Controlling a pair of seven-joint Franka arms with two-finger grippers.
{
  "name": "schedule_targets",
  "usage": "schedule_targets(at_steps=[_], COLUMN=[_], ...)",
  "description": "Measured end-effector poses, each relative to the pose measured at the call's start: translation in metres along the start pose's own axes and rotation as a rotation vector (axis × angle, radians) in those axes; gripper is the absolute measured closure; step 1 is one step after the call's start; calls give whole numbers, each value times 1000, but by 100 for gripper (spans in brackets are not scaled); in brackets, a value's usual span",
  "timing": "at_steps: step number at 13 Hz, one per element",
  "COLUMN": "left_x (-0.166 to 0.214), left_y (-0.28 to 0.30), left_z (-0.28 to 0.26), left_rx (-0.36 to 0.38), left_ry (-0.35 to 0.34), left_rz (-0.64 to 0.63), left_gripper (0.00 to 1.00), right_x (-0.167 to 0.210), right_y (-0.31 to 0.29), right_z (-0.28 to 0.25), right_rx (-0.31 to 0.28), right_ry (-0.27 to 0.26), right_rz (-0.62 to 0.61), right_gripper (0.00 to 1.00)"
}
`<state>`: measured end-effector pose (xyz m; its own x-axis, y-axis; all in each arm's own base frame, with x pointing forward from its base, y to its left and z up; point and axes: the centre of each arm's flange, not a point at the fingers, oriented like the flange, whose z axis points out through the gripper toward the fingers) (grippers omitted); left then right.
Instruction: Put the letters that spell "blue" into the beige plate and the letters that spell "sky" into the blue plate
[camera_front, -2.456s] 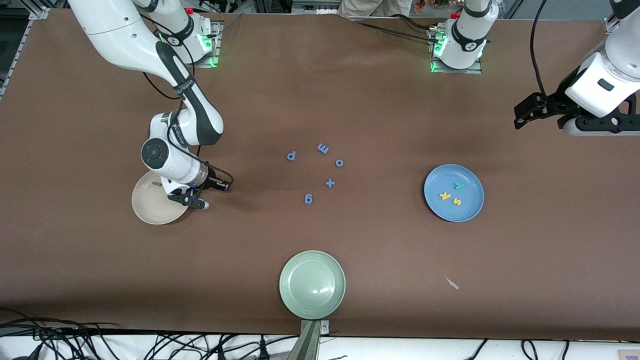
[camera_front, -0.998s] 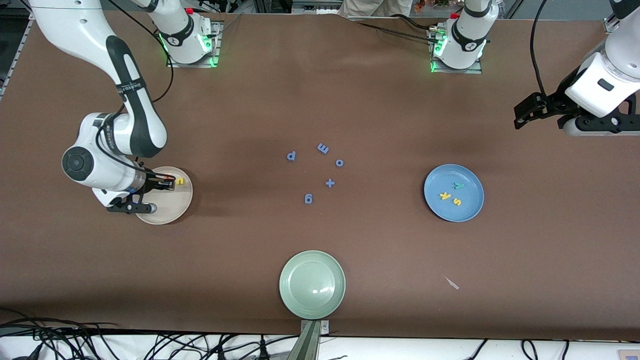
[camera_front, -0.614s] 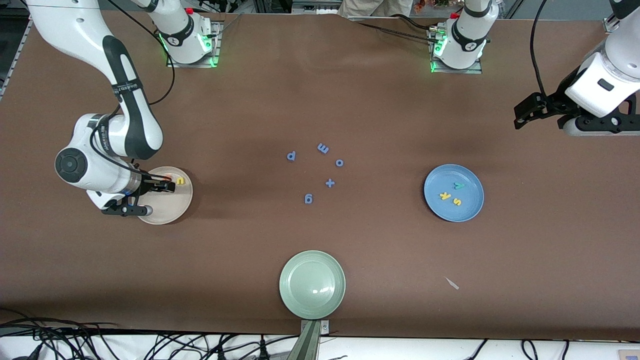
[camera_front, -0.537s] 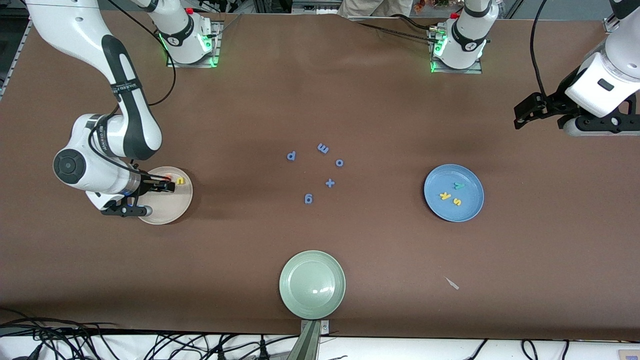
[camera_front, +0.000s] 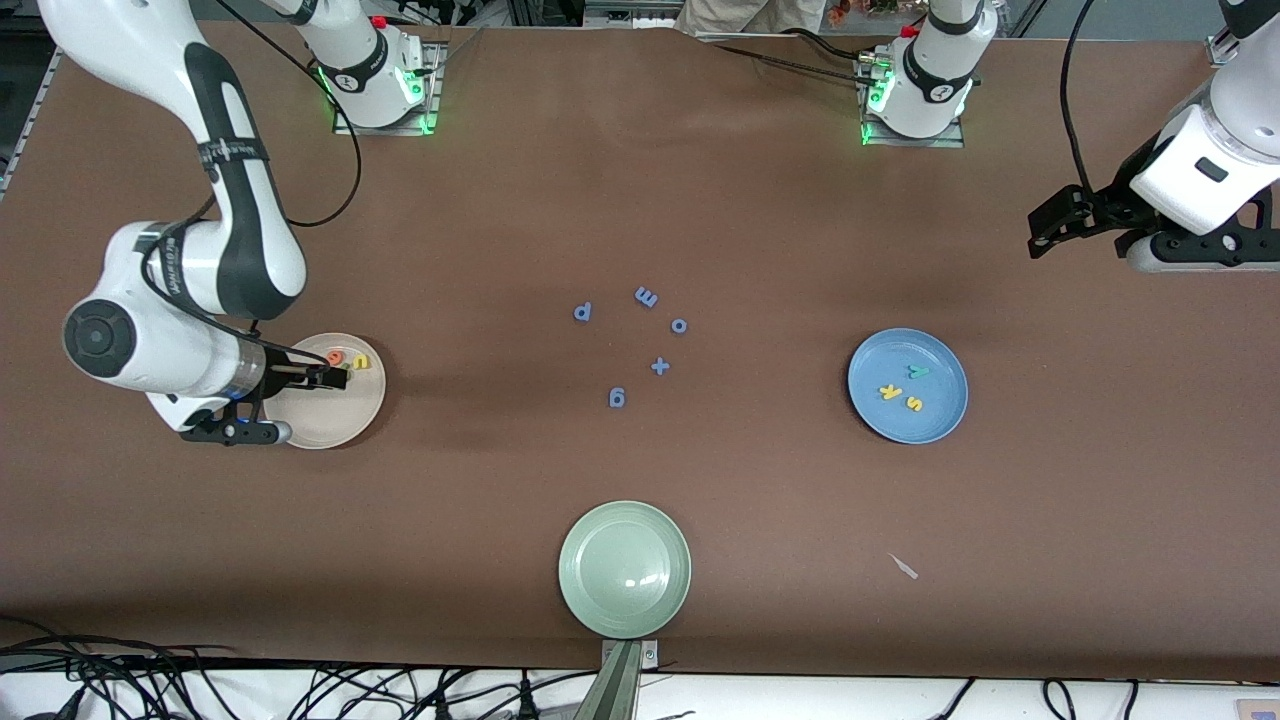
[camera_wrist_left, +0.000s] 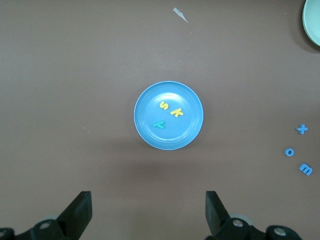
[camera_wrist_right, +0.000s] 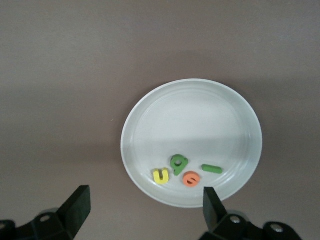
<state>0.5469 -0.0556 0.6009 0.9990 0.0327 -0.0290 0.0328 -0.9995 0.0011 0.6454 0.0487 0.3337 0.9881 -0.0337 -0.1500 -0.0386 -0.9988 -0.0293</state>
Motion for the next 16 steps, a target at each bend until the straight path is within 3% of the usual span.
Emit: schedule_targets(at_steps=[5,7,11,14,16], left_x=[0,0,0,0,0], left_y=[0,0,0,0,0], left_z=[0,0,0,0,0], left_rx=[0,0,0,0,0], left_ry=[-1,-1,-1,-1,-1], left_rz=[0,0,0,0,0], left_gripper=[0,0,0,0,0], right_x=[-73,-101,-114,-113,-113], right_y=[9,14,31,33,33], right_z=[-170,-206,-214,-215,-216], right_rx=[31,43,41,-42,-53], right_ry=[90,101,69,75,77], right_rz=[-21,-24,-3,-17,-17], right_gripper=[0,0,0,0,0])
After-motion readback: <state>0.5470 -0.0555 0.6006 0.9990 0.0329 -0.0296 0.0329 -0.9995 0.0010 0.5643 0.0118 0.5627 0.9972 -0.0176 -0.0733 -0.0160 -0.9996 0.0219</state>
